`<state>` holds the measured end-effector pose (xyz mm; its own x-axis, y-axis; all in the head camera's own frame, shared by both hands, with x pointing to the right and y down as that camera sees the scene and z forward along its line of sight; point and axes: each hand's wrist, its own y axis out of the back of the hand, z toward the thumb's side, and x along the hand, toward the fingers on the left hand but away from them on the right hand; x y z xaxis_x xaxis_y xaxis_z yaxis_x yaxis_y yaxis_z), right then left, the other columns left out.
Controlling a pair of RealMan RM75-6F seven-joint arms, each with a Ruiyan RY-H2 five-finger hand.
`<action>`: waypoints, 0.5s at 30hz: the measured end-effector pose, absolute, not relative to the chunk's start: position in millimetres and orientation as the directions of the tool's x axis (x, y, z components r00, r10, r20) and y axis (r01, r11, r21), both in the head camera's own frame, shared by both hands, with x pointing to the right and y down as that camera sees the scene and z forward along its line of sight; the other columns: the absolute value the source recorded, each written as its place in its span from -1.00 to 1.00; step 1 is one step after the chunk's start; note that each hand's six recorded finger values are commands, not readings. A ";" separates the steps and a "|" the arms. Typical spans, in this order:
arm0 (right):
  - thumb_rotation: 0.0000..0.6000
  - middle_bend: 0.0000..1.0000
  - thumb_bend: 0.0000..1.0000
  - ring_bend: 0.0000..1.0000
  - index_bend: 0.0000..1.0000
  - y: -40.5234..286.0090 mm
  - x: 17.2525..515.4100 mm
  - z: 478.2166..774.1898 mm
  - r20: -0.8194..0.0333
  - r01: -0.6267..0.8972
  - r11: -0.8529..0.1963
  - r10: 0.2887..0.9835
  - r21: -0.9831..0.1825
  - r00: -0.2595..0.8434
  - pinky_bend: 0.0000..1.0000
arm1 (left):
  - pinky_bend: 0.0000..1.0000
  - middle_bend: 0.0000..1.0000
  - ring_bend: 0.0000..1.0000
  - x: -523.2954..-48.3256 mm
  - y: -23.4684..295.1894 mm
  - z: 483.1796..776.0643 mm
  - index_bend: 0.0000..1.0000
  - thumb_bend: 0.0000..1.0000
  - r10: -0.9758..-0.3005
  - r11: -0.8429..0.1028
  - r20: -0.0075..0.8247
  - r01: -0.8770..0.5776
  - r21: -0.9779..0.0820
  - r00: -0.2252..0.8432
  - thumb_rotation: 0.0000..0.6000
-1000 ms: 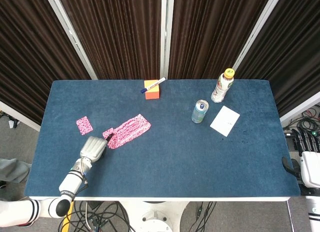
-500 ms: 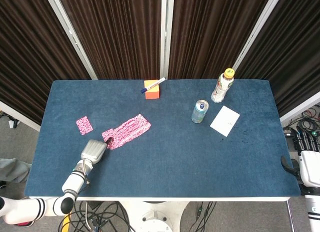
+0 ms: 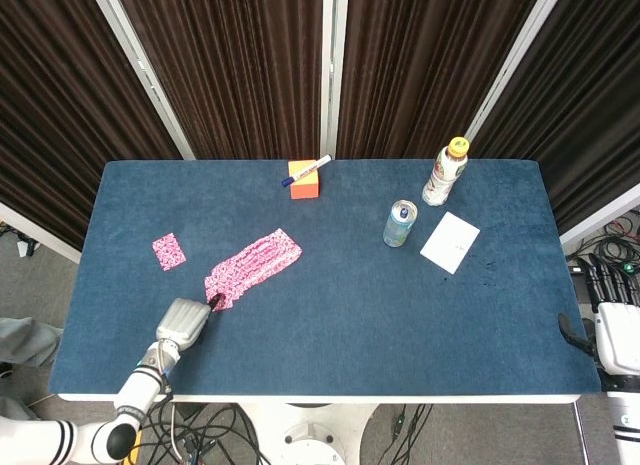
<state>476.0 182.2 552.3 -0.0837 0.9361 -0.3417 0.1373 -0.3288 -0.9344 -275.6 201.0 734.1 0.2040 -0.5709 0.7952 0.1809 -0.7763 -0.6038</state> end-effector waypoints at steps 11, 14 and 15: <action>1.00 -1.00 -0.44 -1.00 -1.00 184.7 474.6 551.0 -0.337 0.142 -0.324 0.939 -0.935 -0.073 -1.00 | 0.84 0.96 0.84 -287.3 214.6 714.9 -0.78 0.53 -0.598 -0.758 0.778 0.179 -0.627 0.193 1.00; 1.00 -1.00 -0.44 -1.00 -1.00 185.2 476.7 548.5 -0.332 0.138 -0.319 0.940 -0.938 -0.081 -1.00 | 0.84 0.96 0.84 -284.3 205.8 713.9 -0.78 0.53 -0.628 -0.734 0.752 0.170 -0.658 0.201 1.00; 1.00 -1.00 -0.44 -1.00 -1.00 185.4 477.4 548.1 -0.332 0.138 -0.319 0.940 -0.938 -0.083 -1.00 | 0.84 0.96 0.84 -284.1 203.5 714.6 -0.78 0.53 -0.633 -0.729 0.747 0.169 -0.663 0.200 1.00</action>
